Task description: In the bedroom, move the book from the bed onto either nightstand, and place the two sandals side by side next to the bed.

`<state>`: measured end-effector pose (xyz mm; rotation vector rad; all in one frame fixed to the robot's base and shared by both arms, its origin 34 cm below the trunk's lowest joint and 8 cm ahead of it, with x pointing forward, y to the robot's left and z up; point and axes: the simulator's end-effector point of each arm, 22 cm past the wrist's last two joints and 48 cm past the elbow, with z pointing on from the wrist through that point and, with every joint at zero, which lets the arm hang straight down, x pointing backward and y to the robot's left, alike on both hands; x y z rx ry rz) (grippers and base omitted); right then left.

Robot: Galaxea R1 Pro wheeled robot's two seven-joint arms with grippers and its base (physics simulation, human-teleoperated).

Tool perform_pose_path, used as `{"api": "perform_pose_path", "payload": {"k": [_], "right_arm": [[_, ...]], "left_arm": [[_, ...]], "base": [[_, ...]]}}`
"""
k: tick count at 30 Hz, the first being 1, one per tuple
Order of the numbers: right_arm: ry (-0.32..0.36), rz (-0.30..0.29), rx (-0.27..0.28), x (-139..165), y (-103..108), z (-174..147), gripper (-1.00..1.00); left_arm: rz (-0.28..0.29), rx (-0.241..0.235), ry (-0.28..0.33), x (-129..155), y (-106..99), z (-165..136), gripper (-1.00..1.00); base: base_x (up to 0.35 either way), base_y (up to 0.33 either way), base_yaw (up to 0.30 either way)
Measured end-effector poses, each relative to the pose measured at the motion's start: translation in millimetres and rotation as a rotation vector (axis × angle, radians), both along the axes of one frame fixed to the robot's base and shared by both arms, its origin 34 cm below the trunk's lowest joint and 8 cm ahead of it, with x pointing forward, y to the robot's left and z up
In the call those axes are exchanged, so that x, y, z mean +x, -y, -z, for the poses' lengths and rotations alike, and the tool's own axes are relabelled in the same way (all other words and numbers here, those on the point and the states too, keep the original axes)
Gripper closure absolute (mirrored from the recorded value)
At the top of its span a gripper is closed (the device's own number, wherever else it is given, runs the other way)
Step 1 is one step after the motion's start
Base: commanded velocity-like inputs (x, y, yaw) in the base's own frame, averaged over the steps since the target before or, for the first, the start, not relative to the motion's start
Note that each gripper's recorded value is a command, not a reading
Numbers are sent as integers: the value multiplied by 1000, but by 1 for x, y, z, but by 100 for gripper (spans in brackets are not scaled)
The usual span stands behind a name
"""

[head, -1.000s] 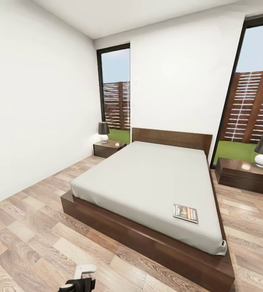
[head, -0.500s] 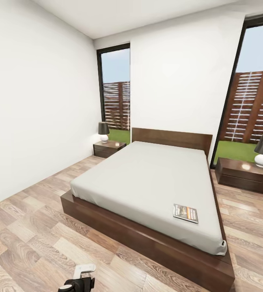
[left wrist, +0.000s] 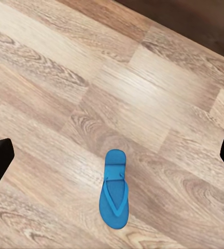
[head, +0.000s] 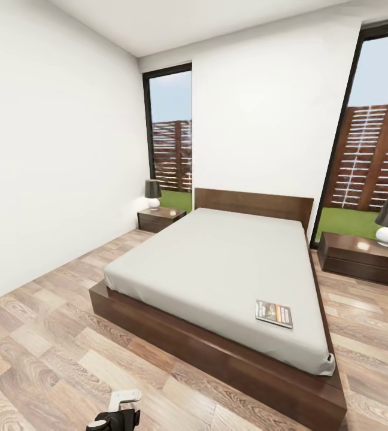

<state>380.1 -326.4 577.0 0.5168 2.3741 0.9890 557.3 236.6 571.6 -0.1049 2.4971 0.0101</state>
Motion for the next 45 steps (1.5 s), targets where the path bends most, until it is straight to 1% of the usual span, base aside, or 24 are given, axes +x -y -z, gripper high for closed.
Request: {"api": "perform_pose_path", "payload": {"k": [45], "right_arm": [[11, 11, 1, -5, 3, 81, -100]], "left_arm": [[-1, 2, -1, -8, -1, 83, -100]], "base": [[0, 0, 0]]}}
